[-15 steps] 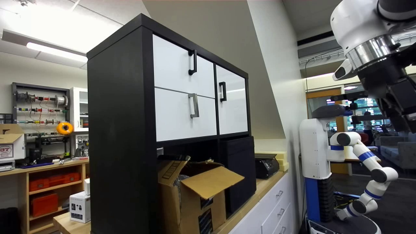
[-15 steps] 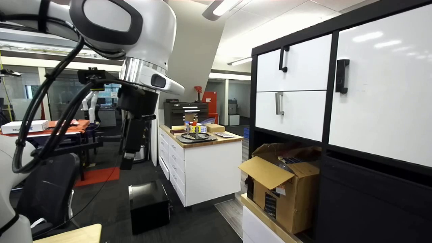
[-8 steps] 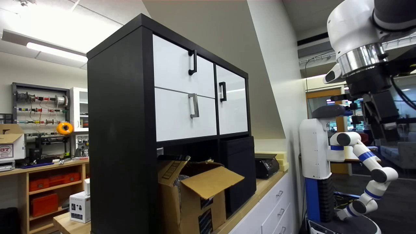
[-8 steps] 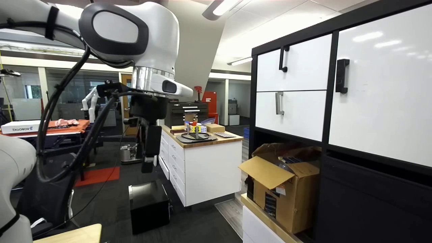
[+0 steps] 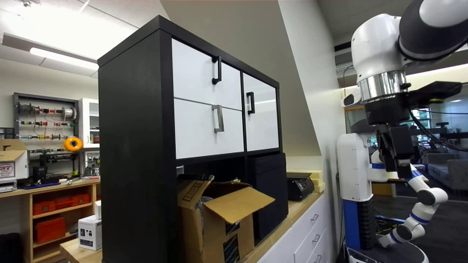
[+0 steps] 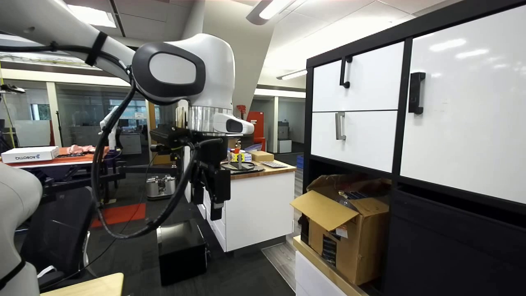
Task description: Pull out the brown box from underneath the cabinet
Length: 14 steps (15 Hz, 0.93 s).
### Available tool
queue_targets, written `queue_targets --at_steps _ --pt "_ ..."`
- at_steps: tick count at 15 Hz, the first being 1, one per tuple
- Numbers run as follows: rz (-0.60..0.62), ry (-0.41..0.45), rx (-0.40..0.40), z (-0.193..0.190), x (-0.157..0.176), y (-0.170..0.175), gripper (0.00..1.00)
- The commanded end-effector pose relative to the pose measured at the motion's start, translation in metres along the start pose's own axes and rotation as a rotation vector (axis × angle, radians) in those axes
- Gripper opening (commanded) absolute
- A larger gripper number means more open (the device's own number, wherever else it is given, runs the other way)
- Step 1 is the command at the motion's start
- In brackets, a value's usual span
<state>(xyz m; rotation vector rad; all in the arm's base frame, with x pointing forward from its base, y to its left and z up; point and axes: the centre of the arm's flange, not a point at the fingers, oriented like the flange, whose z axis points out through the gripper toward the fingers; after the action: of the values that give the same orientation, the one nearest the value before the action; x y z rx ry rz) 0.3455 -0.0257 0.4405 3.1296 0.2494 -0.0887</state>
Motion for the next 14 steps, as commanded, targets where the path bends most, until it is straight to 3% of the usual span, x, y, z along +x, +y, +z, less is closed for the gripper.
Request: queue_targets --at_steps 1,14 --pt "-0.091 0.031 0.01 0.015 0.038 0.001 1.0" --pt "-0.321 0.108 -0.012 0.039 0.139 -0.013 1.0"
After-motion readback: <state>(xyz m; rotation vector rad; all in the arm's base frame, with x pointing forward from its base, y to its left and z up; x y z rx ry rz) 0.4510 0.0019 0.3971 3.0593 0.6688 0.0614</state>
